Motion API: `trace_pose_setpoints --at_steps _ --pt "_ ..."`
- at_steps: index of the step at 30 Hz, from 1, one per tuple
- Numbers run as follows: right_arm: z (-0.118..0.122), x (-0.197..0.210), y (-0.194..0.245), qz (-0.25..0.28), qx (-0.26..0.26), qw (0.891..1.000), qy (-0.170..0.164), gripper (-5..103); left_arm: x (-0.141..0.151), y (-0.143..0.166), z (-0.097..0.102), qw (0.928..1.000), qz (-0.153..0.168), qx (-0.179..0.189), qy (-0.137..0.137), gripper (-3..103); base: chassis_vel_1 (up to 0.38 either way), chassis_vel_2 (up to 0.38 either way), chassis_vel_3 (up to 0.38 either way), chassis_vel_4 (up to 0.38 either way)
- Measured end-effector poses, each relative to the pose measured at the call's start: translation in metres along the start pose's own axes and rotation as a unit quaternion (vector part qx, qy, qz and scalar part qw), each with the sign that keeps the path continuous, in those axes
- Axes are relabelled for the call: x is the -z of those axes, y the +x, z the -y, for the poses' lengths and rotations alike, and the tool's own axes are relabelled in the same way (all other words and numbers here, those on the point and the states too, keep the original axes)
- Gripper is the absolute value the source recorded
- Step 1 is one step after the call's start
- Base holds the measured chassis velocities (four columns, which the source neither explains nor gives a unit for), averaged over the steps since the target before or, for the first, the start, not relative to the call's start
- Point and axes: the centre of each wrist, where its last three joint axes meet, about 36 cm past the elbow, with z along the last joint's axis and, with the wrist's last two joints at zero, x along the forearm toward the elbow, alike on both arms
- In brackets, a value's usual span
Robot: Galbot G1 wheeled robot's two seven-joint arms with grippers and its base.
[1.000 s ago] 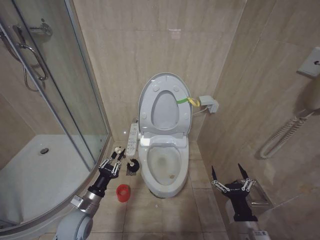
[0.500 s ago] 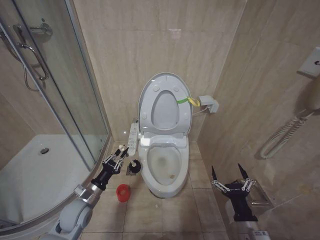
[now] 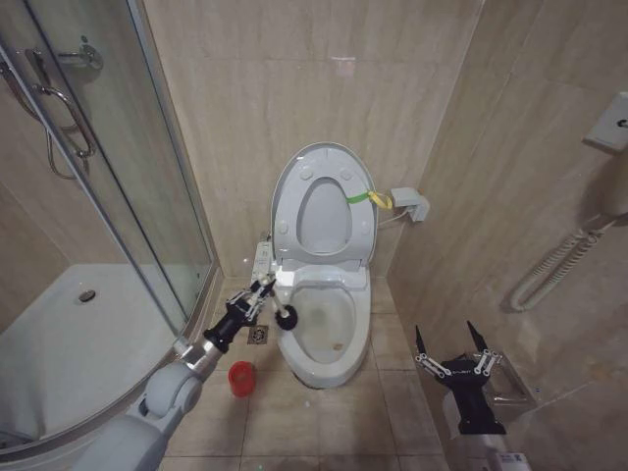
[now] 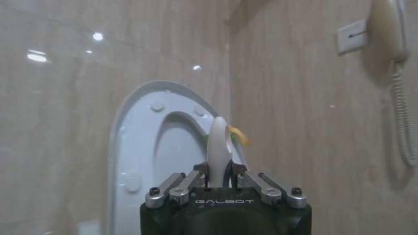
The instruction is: Open the toilet lid, clean the toilet bowl with a toilet brush, close the toilet lid, and flush.
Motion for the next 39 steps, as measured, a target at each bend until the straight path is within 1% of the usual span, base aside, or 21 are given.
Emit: trace_pose_setpoints --at_steps 2,5,10,12,13,15,16,19,20,24,25,26,29,30,34,35,39 --pt "0.0 0.0 0.0 0.0 0.0 1.0 0.0 100 -0.007 -0.01 0.001 0.9999 0.0 -0.014 0.005 22 0.0 0.0 0.0 0.0" --pt "0.0 0.0 0.0 0.0 0.0 1.0 0.0 100 -0.013 -0.02 0.0 0.9997 0.0 -0.023 0.008 22 0.0 0.0 0.0 0.0" --pt "0.0 0.0 0.0 0.0 0.0 1.0 0.0 100 -0.027 -0.04 -0.008 0.9993 0.001 -0.035 0.007 22 0.0 0.0 0.0 0.0" --pt "0.0 0.0 0.0 0.0 0.0 1.0 0.0 100 -0.033 -0.05 -0.013 0.9992 0.003 -0.039 0.004 22 0.0 0.0 0.0 0.0" --pt "0.0 0.0 0.0 0.0 0.0 1.0 0.0 100 -0.033 -0.05 -0.013 0.9992 0.003 -0.039 0.004 22 0.0 0.0 0.0 0.0" --pt "0.0 0.0 0.0 0.0 0.0 1.0 0.0 100 -0.041 -0.064 -0.018 0.9992 0.004 -0.041 0.004 22 0.0 0.0 0.0 0.0" --pt "0.0 0.0 0.0 0.0 0.0 1.0 0.0 100 -0.041 -0.064 -0.018 0.9992 0.004 -0.041 0.004 22 0.0 0.0 0.0 0.0" --pt "0.0 0.0 0.0 0.0 0.0 1.0 0.0 100 -0.056 -0.084 -0.025 0.9991 0.004 -0.043 0.001 22 0.0 0.0 0.0 0.0" --pt "0.0 0.0 0.0 0.0 0.0 1.0 0.0 100 -0.056 -0.084 -0.025 0.9991 0.004 -0.043 0.001 22 0.0 0.0 0.0 0.0" --pt "0.0 0.0 0.0 0.0 0.0 1.0 0.0 100 -0.072 -0.106 -0.029 0.9989 0.001 -0.046 0.0 22 0.0 0.0 0.0 0.0" --pt "0.0 0.0 0.0 0.0 0.0 1.0 0.0 100 -0.072 -0.106 -0.029 0.9989 0.001 -0.046 0.0 22 0.0 0.0 0.0 0.0" --pt "0.0 0.0 0.0 0.0 0.0 1.0 0.0 100 -0.079 -0.116 -0.03 0.9989 -0.002 -0.047 -0.001 22 0.0 0.0 0.0 0.0" --pt "0.0 0.0 0.0 0.0 0.0 1.0 0.0 100 -0.093 -0.129 -0.026 0.9987 -0.009 -0.051 0.002 22 0.0 0.0 0.0 0.0" --pt "0.0 0.0 0.0 0.0 0.0 1.0 0.0 100 -0.093 -0.129 -0.026 0.9987 -0.009 -0.051 0.002 22 0.0 0.0 0.0 0.0" --pt "0.0 0.0 0.0 0.0 0.0 1.0 0.0 100 -0.112 -0.133 -0.015 0.9985 -0.024 -0.049 0.006 22 0.0 0.0 0.0 0.0" --pt "0.0 0.0 0.0 0.0 0.0 1.0 0.0 100 -0.112 -0.133 -0.015 0.9985 -0.024 -0.049 0.006 22 0.0 0.0 0.0 0.0" --pt "0.0 0.0 0.0 0.0 0.0 1.0 0.0 100 -0.136 -0.129 -0.018 0.9981 -0.048 -0.038 0.001 22 0.0 0.0 0.0 0.0"
